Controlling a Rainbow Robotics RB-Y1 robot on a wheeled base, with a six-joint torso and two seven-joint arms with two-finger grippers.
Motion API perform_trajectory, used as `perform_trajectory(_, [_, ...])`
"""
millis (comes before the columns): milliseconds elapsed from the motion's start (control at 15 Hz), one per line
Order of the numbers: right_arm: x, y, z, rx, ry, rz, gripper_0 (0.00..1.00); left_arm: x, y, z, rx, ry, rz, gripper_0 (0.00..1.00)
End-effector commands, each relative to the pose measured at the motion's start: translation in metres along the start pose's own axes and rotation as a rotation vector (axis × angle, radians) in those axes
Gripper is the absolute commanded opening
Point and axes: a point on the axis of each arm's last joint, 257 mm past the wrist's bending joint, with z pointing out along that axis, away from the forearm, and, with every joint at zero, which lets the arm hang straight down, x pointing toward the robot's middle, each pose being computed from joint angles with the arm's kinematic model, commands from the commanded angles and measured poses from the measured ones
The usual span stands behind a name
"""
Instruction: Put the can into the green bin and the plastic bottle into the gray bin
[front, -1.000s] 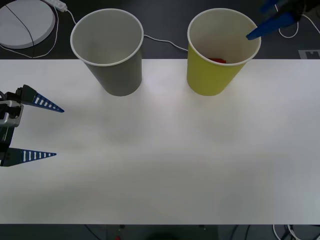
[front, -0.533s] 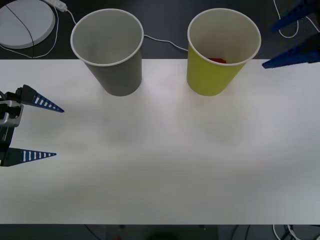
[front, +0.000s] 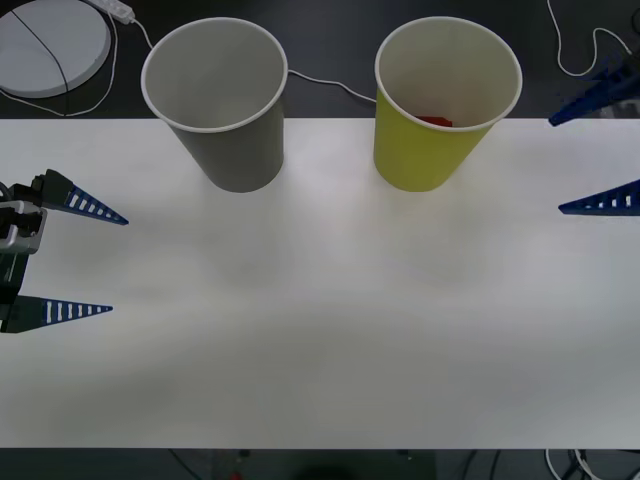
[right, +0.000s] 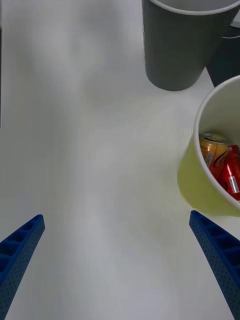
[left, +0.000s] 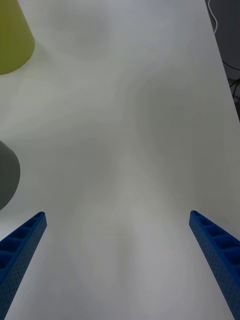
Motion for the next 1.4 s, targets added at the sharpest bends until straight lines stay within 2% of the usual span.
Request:
perform_trajectory(67, [0.018,0.02,0.008,-0.025,-0.025,-0.05,1.0,0.0,0.0,0.0,0.0,0.0,0.0,1.0])
perform_trajectory(267, [0.029,0.029,0.021,-0.017,-0.079,-0.094,1.0,0.0,0.0,0.0,0.0,0.0,0.0,1.0])
perform_trajectory(400, [0.038,0.032,0.027,-0.007,-0.084,-0.133,1.0,0.0,0.0,0.0,0.0,0.0,0.0,1.0])
perform_trajectory(667, [0.058,0.043,0.035,0.001,-0.092,-0.169,1.0,0.0,0.0,0.0,0.0,0.0,0.0,1.0])
perform_trajectory(933, [0.071,0.056,0.04,-0.005,-0.096,-0.151,1.0,0.0,0.0,0.0,0.0,0.0,0.0,1.0])
perform_trajectory(1200, [0.074,0.06,0.045,0.023,-0.09,-0.171,1.0,0.0,0.0,0.0,0.0,0.0,0.0,1.0])
perform_trajectory(1400, [0.073,0.063,0.049,0.022,-0.105,-0.175,1.0,0.0,0.0,0.0,0.0,0.0,0.0,1.0])
